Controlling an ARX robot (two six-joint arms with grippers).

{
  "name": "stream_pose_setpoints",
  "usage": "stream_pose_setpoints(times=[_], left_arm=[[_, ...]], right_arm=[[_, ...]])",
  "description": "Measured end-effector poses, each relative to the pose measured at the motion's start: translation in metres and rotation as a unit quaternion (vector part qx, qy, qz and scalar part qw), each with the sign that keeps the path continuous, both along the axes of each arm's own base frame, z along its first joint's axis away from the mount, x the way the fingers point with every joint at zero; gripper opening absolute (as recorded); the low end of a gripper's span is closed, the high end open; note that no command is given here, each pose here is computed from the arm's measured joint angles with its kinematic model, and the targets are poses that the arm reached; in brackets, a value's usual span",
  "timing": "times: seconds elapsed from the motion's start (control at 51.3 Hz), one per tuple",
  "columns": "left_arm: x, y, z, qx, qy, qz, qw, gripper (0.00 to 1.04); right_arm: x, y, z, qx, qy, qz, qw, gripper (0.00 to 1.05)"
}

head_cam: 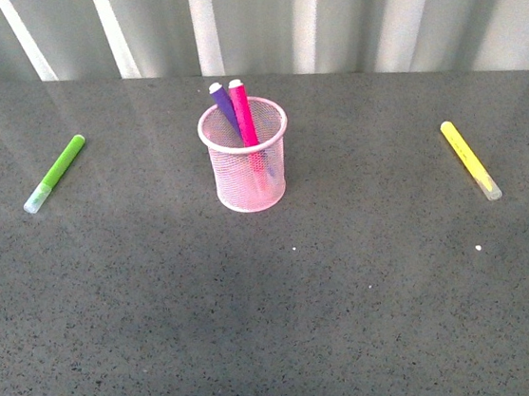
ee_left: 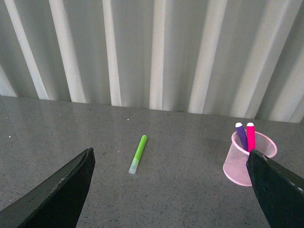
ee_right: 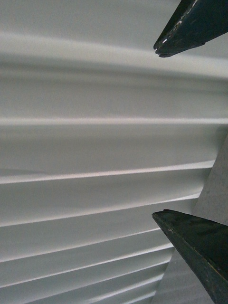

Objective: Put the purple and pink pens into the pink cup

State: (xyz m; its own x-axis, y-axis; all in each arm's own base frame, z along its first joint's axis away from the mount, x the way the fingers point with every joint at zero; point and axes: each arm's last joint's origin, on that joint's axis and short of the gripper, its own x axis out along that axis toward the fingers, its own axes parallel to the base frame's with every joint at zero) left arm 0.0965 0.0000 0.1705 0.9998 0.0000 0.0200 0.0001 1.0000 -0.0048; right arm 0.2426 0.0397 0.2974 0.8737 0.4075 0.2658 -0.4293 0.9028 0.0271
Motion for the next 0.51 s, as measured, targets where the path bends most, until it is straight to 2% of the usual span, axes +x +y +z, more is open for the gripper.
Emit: stream_pose_setpoints(times=[0.156, 0.312, 0.409, 0.506], left_arm=[[0.0, 0.0, 0.0, 0.0, 0.0, 0.0, 1.0, 0.98], [0.0, 0.0, 0.0, 0.0, 0.0, 0.0, 1.0, 0.98], [0.0, 0.0, 0.0, 0.0, 0.0, 0.0, 1.0, 0.98], [0.0, 0.0, 0.0, 0.0, 0.0, 0.0, 1.0, 0.98]], right_arm=[[-0.057, -0.039, 0.018, -0.009, -0.013, -0.066, 0.998, 0.98], [-0.078, -0.059, 0.001, -0.007, 0.024, -0.102, 0.994, 0.97], [-0.085, -0.063, -0.027, -0.014, 0.102, -0.192, 0.976, 0.83], [-0.098, -0.063, -0.078, -0.03, 0.125, -0.219, 0.967, 0.61]])
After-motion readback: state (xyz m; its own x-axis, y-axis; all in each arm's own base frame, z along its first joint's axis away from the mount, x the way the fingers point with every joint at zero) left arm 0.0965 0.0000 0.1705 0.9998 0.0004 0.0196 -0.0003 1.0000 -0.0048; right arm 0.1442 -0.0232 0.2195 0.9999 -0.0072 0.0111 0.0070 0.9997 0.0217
